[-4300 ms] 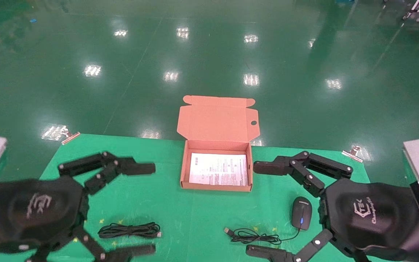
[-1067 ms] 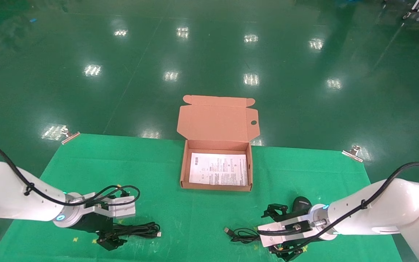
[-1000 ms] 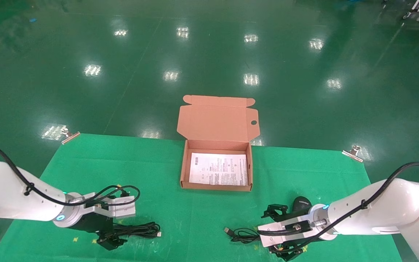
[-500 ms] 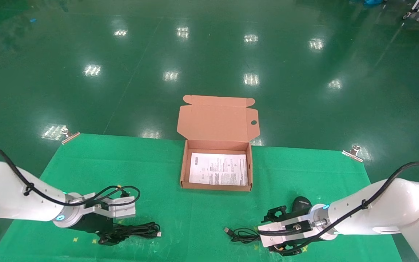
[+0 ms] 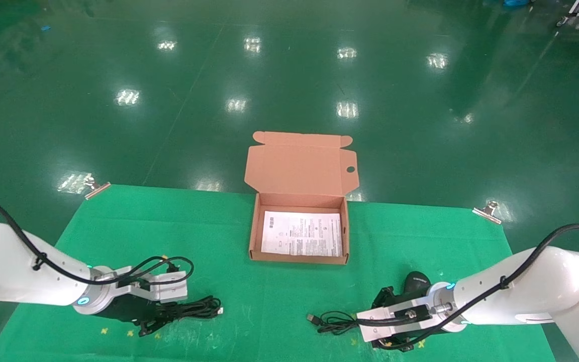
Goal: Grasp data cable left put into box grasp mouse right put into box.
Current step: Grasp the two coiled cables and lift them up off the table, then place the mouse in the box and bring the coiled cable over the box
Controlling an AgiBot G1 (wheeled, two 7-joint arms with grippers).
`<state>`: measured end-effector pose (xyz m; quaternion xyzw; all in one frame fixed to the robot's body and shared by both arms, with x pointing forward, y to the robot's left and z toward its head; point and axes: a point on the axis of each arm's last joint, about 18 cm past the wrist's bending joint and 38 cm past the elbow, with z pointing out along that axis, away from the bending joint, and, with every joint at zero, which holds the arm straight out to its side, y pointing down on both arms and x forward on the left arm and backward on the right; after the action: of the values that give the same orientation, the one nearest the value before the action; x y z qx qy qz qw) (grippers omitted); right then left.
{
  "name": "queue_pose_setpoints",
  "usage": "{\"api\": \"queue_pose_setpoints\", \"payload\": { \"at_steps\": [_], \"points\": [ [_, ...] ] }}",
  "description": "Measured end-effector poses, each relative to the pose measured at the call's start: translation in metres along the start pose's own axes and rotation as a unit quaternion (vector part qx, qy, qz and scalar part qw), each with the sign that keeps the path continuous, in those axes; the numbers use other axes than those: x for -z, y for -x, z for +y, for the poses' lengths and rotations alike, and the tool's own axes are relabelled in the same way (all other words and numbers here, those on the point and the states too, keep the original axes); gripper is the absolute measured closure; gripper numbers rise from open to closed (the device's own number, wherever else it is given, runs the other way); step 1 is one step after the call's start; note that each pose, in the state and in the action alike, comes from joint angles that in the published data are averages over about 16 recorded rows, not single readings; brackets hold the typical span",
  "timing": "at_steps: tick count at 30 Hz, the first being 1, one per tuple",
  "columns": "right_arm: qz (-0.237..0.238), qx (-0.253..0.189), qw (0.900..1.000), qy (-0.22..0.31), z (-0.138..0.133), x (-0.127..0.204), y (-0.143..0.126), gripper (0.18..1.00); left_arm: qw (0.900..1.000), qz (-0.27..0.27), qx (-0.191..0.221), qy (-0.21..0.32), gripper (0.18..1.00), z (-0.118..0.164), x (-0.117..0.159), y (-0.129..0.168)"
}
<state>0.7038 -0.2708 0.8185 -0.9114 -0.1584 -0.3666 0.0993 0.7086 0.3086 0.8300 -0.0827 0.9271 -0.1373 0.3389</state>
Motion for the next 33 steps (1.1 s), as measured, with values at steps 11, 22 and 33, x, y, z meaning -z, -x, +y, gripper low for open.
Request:
{"api": "queue_pose_setpoints", "payload": {
  "at_steps": [11,22,33],
  "points": [
    [0.009,-0.011,1.000,0.004,0.006,0.008,-0.004,0.927,1.0000,-0.004,0.000,-0.005,0.908,0.002,0.006,0.003],
    [0.103,-0.078,0.992,0.006,0.028,0.078,-0.043,0.972,0.9977,-0.051,-0.022,-0.039,0.933,0.003,0.051,0.026],
    [0.278,-0.093,0.956,-0.014,0.012,0.188,-0.121,0.975,0.9827,-0.158,-0.062,-0.075,0.938,-0.028,0.115,0.064]
  ]
}}
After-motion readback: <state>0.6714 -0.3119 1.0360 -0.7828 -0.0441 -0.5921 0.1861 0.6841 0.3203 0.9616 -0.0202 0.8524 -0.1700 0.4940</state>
